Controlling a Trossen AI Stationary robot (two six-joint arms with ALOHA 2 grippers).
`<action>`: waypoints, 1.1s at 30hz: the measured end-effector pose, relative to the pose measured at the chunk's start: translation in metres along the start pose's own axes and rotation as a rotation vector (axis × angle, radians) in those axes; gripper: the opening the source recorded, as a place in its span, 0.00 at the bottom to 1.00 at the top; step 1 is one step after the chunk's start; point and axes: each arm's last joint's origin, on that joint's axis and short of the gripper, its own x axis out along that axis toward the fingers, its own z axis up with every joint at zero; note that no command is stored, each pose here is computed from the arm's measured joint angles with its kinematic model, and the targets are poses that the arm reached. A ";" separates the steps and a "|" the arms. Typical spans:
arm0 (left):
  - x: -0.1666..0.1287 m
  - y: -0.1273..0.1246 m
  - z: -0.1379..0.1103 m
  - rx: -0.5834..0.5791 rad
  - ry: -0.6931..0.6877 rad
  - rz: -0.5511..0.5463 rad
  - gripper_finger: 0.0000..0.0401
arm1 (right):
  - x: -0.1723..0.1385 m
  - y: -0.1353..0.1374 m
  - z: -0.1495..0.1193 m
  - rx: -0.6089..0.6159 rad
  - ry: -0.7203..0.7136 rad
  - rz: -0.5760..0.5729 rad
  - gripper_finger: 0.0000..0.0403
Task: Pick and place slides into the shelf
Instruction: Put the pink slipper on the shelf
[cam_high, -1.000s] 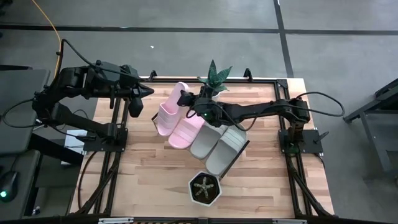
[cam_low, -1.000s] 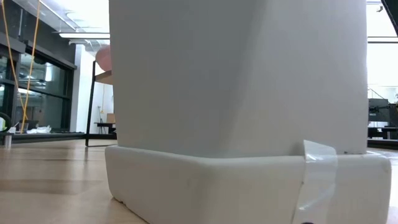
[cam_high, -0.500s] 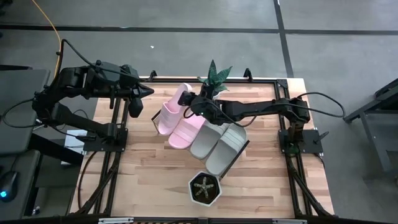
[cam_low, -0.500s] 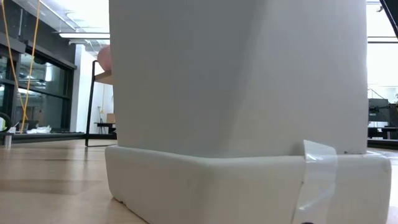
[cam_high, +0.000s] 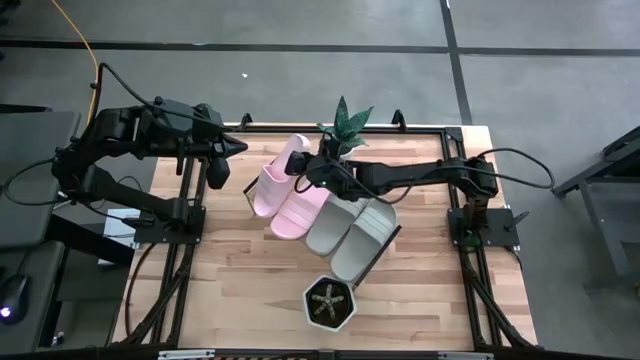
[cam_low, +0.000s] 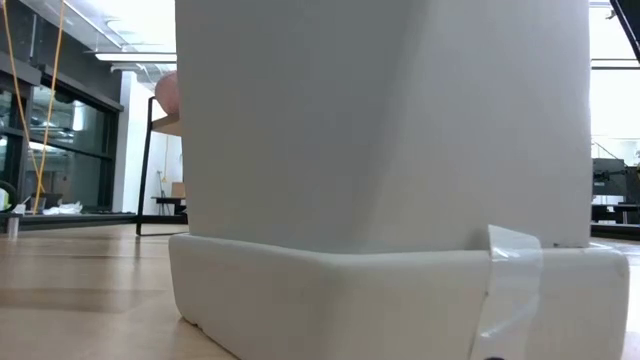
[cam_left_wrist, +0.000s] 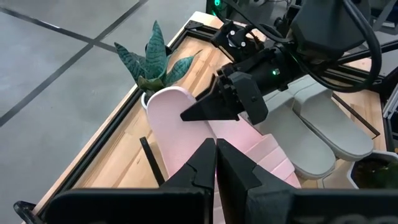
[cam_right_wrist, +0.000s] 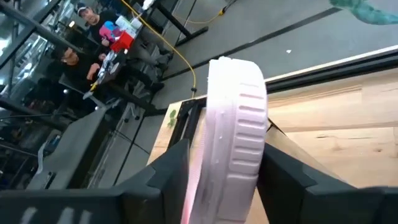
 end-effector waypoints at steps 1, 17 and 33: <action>0.000 0.000 0.000 0.000 0.000 0.000 0.01 | 0.000 0.000 0.000 0.001 0.003 0.001 0.41; 0.000 0.000 -0.002 0.005 0.022 0.004 0.01 | 0.000 -0.006 -0.001 -0.034 -0.035 -0.068 0.46; 0.000 0.000 -0.002 0.013 0.022 0.005 0.01 | -0.016 -0.009 -0.005 -0.084 0.022 -0.117 0.46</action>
